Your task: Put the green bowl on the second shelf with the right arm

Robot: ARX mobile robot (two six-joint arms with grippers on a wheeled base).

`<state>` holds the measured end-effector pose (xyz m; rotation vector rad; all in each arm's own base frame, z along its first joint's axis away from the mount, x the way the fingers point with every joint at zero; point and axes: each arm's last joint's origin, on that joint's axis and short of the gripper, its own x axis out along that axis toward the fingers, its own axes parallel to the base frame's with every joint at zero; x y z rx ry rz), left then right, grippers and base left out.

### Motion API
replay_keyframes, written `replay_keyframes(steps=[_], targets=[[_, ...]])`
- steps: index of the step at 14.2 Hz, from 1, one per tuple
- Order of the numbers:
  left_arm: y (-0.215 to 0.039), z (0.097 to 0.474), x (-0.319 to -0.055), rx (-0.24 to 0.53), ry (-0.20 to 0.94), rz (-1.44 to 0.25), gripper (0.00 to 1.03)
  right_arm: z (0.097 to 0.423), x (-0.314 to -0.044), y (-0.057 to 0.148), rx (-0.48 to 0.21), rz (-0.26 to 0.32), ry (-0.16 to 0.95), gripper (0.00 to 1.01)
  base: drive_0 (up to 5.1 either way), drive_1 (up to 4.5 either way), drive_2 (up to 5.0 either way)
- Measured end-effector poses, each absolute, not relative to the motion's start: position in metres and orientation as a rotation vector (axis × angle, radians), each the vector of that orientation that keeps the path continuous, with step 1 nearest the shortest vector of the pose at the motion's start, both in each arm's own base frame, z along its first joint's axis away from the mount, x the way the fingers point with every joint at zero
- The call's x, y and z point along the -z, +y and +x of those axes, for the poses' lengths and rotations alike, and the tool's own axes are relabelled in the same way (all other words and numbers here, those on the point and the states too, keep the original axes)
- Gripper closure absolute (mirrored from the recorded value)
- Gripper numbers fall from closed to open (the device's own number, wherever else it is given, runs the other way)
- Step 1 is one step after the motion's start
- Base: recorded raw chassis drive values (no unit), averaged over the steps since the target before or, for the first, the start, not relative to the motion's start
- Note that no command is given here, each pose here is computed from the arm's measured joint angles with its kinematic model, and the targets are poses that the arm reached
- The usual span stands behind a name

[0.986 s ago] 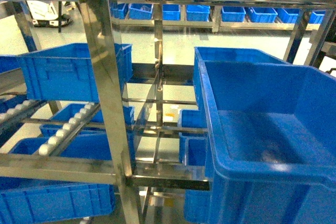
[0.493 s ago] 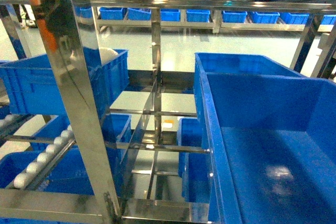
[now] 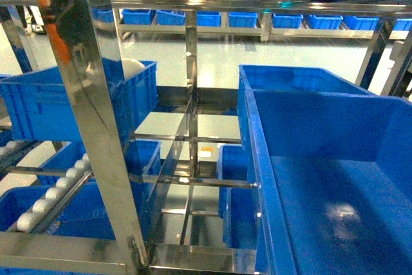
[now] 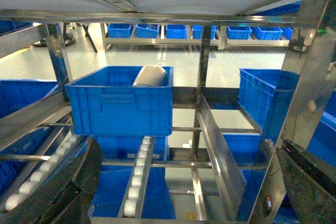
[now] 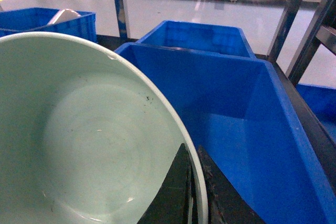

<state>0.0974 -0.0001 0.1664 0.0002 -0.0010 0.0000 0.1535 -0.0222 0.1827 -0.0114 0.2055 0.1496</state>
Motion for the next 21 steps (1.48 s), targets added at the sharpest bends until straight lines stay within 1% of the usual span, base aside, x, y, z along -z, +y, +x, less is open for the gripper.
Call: replay_keyframes(steps=[2, 4, 7, 9, 10, 12, 14, 15, 18, 19, 20, 21], targets=[[0.0, 0.097, -0.166, 0.0, -0.001, 0.0, 0.05, 0.167, -0.174, -0.023, -0.151, -0.018, 0.22, 0.99, -5.0, 2.43, 2.4], [0.0, 0.097, -0.166, 0.0, -0.001, 0.0, 0.05, 0.184, -0.163, -0.025, -0.162, -0.015, 0.261, 0.99, -5.0, 2.43, 2.4], [0.0, 0.097, -0.166, 0.0, -0.001, 0.0, 0.05, 0.206, -0.153, -0.029, -0.167, -0.006, 0.31, 0.99, -5.0, 2.43, 2.4], [0.0, 0.097, -0.166, 0.0, -0.001, 0.001, 0.05, 0.225, -0.144, -0.032, -0.186, 0.002, 0.354, 0.99, -5.0, 2.43, 2.4], [0.0, 0.097, -0.166, 0.0, -0.001, 0.0, 0.05, 0.235, -0.141, -0.033, -0.19, 0.002, 0.365, 0.99, -5.0, 2.43, 2.4], [0.0, 0.097, -0.166, 0.0, -0.001, 0.0, 0.05, 0.267, -0.135, -0.037, -0.199, -0.003, 0.385, 0.99, -5.0, 2.43, 2.4], [0.0, 0.097, -0.166, 0.0, -0.001, 0.001, 0.05, 0.294, -0.122, -0.044, -0.216, -0.014, 0.443, 0.99, -5.0, 2.43, 2.4], [0.0, 0.097, -0.166, 0.0, -0.001, 0.0, 0.05, 0.302, -0.114, -0.051, -0.215, -0.012, 0.473, 0.99, -5.0, 2.43, 2.4], [0.0, 0.097, -0.166, 0.0, -0.001, 0.0, 0.05, 0.319, -0.099, -0.071, -0.202, -0.008, 0.53, 0.99, -5.0, 2.43, 2.4], [0.0, 0.097, -0.166, 0.0, -0.001, 0.0, 0.05, 0.323, -0.095, -0.074, -0.22, 0.008, 0.55, 0.99, -5.0, 2.43, 2.4], [0.0, 0.097, -0.166, 0.0, -0.001, 0.0, 0.05, 0.324, -0.085, -0.076, -0.239, 0.021, 0.563, 0.99, -5.0, 2.43, 2.4], [0.0, 0.097, -0.166, 0.0, -0.001, 0.0, 0.05, 0.325, -0.083, -0.072, -0.263, 0.021, 0.565, 0.99, -5.0, 2.43, 2.4]])
